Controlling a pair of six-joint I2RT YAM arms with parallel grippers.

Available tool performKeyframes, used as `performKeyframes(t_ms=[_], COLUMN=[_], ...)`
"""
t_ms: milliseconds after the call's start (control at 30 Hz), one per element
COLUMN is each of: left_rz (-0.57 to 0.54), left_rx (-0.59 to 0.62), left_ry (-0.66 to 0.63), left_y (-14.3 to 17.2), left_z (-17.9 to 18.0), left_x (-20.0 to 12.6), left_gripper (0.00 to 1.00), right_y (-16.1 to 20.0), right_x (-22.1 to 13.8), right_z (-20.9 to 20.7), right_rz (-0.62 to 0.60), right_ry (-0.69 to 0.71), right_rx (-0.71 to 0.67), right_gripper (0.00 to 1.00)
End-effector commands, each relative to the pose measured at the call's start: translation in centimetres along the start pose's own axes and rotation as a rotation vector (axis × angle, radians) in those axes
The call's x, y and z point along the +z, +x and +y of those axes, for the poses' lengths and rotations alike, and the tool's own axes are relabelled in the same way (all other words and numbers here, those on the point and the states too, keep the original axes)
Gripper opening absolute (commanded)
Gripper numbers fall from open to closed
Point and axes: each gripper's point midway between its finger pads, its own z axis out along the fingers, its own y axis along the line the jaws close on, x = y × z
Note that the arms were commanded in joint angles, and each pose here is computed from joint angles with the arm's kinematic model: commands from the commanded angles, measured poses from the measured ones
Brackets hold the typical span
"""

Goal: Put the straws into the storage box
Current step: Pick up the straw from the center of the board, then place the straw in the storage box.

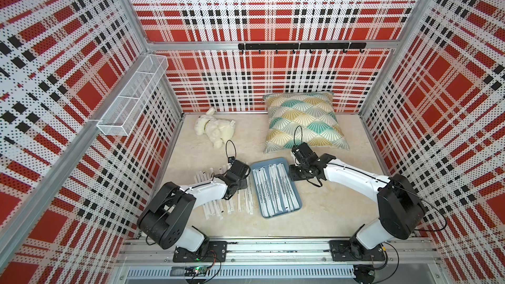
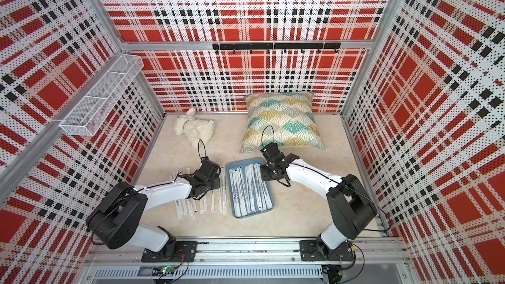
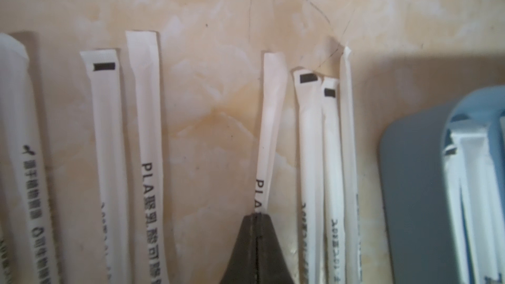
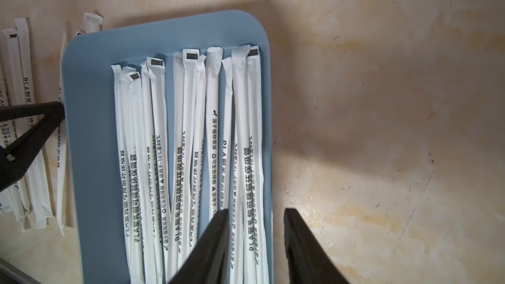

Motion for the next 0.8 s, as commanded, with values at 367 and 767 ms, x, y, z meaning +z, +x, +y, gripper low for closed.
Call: performKeyframes(t_ms=[367,767], left_rz=[-0.190,-0.042], left_rx=[-0.196,-0.288], left_ry=[0.335,0.413], left_y=[-4.9,0.7], left_z=[-16.1,-22.8], left_x=[-10.4,-4.9], left_gripper=[0.00,0.00], right_y=[-2.5,-2.2], right_x=[-2.0,-1.3], right_z=[-1.9,-2.6], right_rz=[-0.100,-0.096], right_ry=[0.013,0.019], right_rx=[0.098,0.109], right_gripper=[0.41,0.40])
